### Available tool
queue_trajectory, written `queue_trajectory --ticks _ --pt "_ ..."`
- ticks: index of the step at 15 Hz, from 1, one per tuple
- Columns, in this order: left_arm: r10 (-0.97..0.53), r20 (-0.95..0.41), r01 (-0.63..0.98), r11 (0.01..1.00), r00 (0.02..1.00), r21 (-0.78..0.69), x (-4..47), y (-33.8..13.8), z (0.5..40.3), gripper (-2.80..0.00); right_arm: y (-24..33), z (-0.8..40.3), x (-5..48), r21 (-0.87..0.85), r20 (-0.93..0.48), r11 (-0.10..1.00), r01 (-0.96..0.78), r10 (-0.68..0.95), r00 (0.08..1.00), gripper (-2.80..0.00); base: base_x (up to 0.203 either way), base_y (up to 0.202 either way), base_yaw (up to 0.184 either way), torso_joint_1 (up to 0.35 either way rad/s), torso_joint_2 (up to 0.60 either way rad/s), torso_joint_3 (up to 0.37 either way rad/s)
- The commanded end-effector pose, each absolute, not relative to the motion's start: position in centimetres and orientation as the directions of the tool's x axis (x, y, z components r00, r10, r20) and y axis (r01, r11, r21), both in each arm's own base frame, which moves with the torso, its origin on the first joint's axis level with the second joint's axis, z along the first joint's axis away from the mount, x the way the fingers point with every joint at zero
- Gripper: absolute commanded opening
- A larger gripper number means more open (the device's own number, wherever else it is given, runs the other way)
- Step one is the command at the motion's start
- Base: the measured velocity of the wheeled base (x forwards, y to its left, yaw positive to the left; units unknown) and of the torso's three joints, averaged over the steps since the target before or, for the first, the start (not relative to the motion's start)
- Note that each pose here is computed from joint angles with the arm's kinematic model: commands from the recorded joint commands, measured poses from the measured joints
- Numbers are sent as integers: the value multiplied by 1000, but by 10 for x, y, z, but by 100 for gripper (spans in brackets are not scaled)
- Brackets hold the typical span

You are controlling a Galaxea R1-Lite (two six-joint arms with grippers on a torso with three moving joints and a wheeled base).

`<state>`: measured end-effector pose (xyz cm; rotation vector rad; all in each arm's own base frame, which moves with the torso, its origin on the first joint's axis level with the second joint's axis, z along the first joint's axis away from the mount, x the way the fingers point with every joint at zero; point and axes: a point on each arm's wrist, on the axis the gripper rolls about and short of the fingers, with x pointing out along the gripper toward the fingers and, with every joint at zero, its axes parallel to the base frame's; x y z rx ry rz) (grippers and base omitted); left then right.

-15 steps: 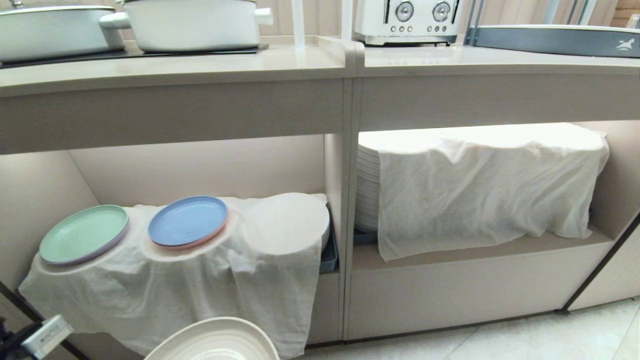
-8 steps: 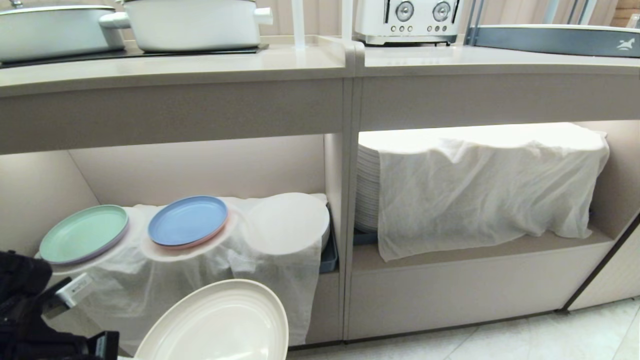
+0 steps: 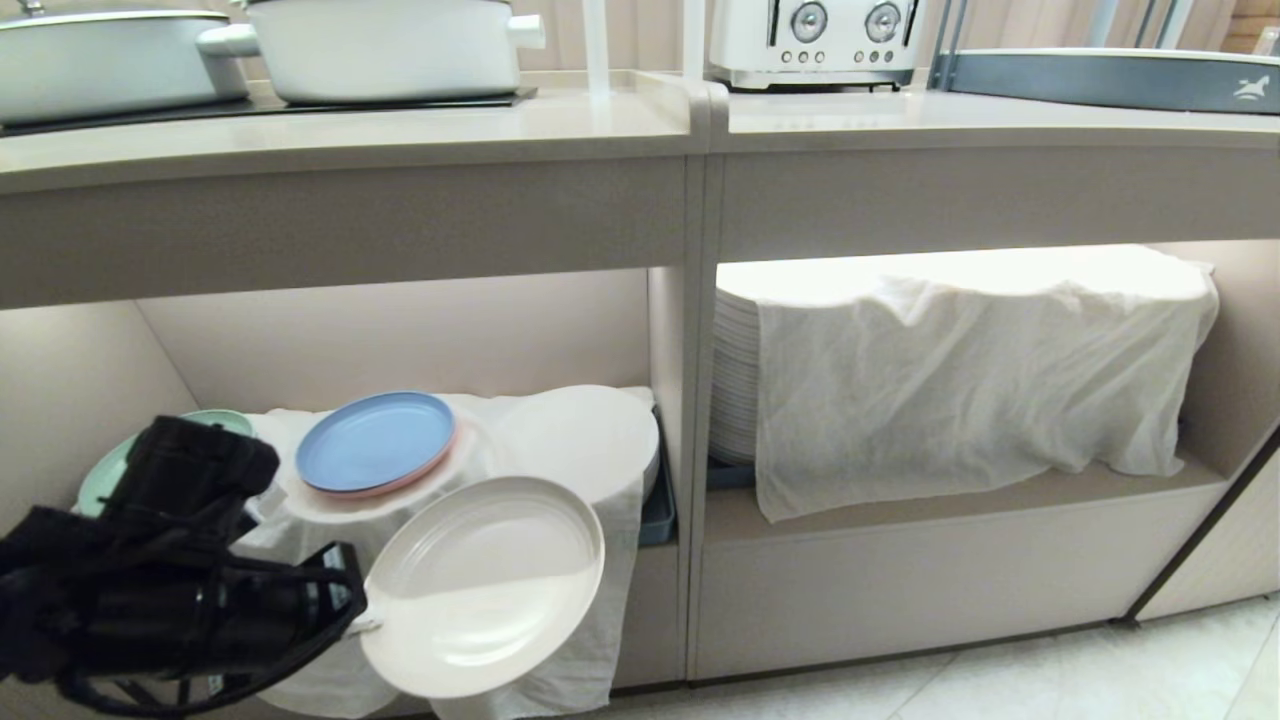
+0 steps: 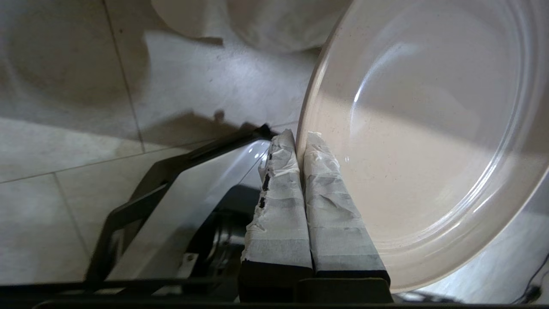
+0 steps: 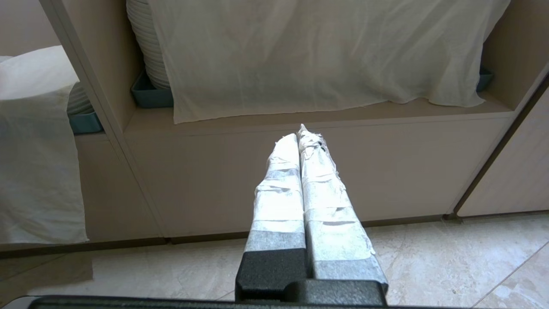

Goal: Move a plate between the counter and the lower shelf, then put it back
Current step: Put the plate in the cupboard

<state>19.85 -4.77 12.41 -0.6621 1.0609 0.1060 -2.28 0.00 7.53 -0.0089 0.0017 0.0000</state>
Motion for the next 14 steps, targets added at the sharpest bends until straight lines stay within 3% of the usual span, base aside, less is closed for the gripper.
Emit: queue_trajectory --ticks 1,4,14 --pt "-214 -857 -455 773 469 -441 229 -66 115 -280 0 75 -23 -9 -2 1000 0 0 1000 -280 0 0 0 0 0 0" --pt "-199 -848 -520 714 491 -469 258 -83 115 -280 0 75 -23 -9 -2 1000 0 0 1000 -280 0 0 0 0 0 0" --pt "-91 -871 -614 674 483 -411 314 -99 84 -280 0 75 -23 -9 -2 1000 0 0 1000 -280 0 0 0 0 0 0"
